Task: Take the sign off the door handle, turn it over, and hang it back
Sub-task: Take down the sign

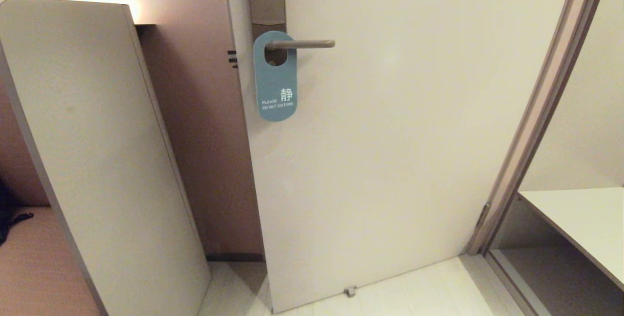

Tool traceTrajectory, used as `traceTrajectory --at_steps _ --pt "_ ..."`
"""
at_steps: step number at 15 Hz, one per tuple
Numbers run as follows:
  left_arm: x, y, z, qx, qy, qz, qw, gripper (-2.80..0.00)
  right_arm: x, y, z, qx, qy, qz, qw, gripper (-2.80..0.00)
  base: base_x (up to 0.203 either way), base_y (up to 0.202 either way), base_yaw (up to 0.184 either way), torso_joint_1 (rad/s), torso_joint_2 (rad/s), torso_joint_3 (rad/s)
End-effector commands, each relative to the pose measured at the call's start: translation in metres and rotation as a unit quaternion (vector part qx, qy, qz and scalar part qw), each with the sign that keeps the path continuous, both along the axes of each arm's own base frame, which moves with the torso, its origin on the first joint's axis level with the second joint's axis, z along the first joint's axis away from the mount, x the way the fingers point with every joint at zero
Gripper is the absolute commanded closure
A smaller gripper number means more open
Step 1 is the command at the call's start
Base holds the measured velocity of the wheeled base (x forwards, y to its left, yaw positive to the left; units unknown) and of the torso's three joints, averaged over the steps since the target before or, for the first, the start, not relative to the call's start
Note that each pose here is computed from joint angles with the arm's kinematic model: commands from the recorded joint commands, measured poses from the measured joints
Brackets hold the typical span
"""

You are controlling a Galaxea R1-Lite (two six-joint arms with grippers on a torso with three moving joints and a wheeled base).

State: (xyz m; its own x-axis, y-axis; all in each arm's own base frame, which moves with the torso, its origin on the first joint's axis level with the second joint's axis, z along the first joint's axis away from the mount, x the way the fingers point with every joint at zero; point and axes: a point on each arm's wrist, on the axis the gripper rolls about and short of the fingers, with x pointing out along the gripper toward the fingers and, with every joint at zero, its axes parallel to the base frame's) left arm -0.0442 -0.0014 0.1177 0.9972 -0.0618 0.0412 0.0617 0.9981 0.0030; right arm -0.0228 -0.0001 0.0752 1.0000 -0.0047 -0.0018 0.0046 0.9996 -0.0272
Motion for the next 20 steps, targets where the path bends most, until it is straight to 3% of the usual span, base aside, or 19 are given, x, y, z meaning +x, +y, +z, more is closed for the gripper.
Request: traceTrajectory --at_steps 1,6,10,13,17,20 --pt "-0.002 -0.001 0.012 0.0 0.007 -0.013 0.9999 0.0 0.0 0.0 0.0 0.0 0.001 0.0 1.0 0.0 0.0 0.0 0.0 0.0 0.0 0.0" --pt "0.026 0.0 0.049 -0.002 0.066 -0.042 0.9969 0.0 0.0 0.0 0.0 0.0 0.001 0.0 1.0 0.0 0.0 0.0 0.0 0.0 0.0 0.0" --pt "0.061 -0.003 0.069 -0.002 0.092 -0.078 0.9927 0.0 0.0 0.0 0.0 0.0 0.001 0.0 1.0 0.0 0.0 0.0 0.0 0.0 0.0 0.0" --pt "0.1 -0.008 0.084 -0.006 0.116 -0.087 0.9894 0.0 0.0 0.0 0.0 0.0 0.001 0.0 1.0 0.0 0.0 0.0 0.0 0.0 0.0 0.0" --pt "0.158 -0.016 0.109 -0.016 0.12 -0.101 0.9875 0.0 0.0 0.0 0.0 0.0 0.0 0.0 1.0 0.0 0.0 0.0 0.0 0.0 0.0 0.0" --pt "0.188 -0.019 0.123 -0.027 0.125 -0.186 0.9743 0.0 0.0 0.0 0.0 0.0 0.001 0.0 1.0 0.0 0.0 0.0 0.0 0.0 0.0 0.0"
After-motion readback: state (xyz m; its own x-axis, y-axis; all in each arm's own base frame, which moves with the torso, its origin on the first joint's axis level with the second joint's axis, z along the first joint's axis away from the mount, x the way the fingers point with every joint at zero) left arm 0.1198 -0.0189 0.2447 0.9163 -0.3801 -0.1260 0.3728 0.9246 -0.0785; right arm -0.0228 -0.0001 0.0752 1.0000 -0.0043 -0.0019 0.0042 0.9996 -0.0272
